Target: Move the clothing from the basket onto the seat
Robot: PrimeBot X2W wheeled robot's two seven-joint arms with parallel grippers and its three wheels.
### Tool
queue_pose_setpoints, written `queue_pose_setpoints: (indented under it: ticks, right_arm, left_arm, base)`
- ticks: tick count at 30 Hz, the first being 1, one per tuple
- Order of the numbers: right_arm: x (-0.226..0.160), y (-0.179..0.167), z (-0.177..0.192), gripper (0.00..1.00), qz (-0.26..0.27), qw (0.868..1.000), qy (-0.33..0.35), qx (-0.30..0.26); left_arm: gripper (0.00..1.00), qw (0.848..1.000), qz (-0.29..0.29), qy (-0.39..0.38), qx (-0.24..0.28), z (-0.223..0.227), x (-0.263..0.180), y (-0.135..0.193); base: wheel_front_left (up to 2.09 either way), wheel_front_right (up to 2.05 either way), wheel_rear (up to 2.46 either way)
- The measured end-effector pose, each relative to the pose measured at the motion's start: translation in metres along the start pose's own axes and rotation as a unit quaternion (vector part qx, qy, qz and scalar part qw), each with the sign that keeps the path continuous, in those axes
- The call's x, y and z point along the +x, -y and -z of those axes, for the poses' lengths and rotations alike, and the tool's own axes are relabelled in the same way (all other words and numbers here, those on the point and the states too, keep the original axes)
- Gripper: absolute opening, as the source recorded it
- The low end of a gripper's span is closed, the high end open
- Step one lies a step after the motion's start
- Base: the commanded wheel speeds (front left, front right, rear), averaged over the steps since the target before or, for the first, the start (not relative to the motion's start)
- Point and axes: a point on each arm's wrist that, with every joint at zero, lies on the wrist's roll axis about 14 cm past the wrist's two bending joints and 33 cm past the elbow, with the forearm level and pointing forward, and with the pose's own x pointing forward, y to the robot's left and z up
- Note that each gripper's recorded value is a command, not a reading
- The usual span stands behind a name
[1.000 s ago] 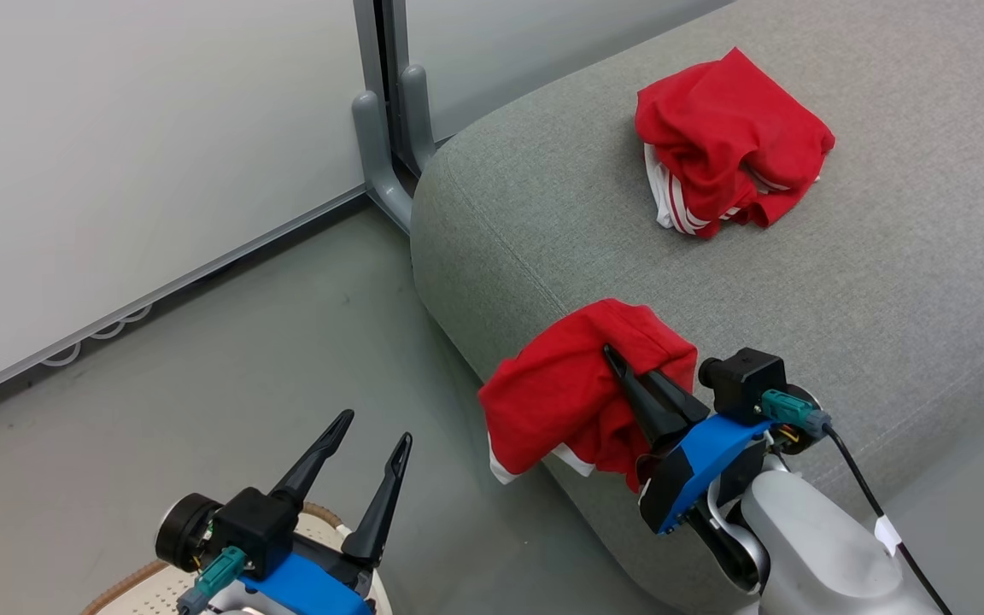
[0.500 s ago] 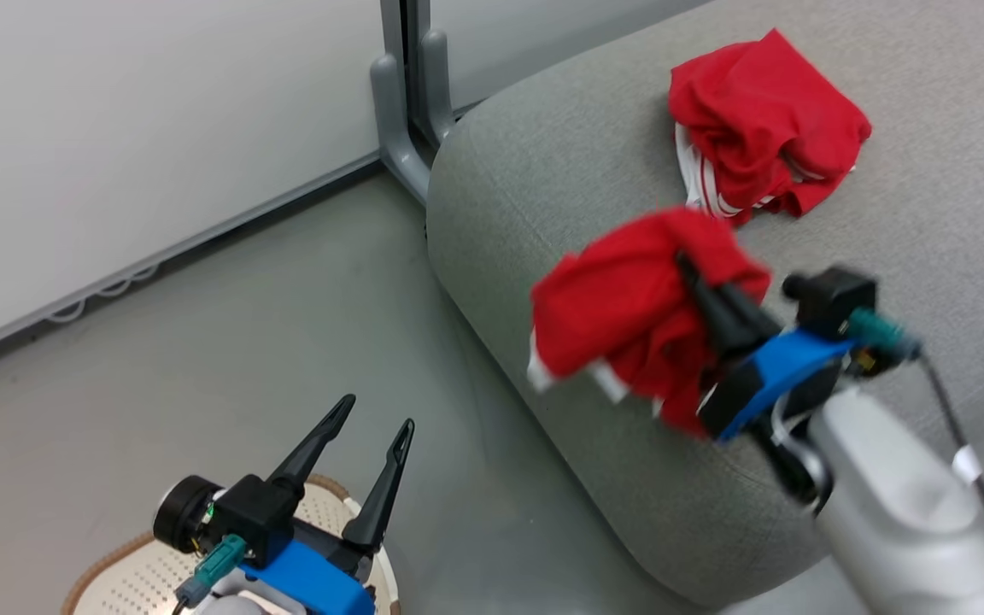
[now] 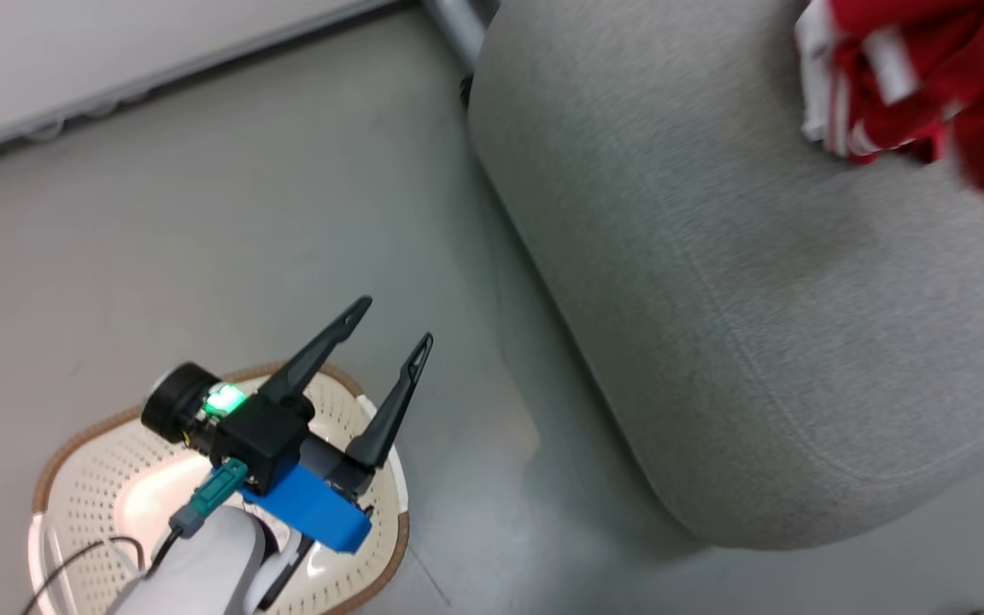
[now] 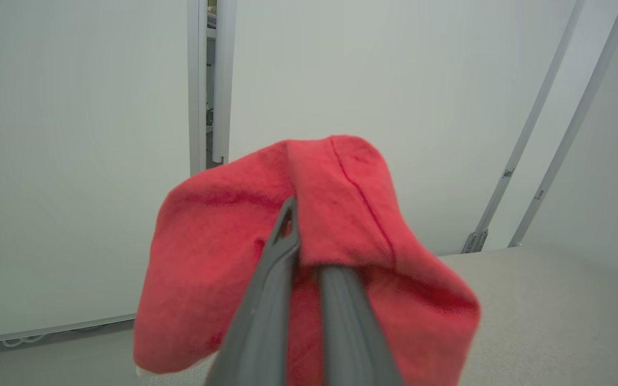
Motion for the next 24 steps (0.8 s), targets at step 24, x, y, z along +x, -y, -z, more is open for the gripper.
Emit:
queue_pose_setpoints:
  ticks: [24]
  right_arm:
    - [0.051, -0.017, 0.189, 0.0, 0.074, 0.988, -0.137, 0.009]
  left_arm:
    - [1.0, 0.998, -0.054, -0.019, -0.014, 0.063, -0.009, -0.083]
  base:
    - [0.0, 0.0, 0.0]
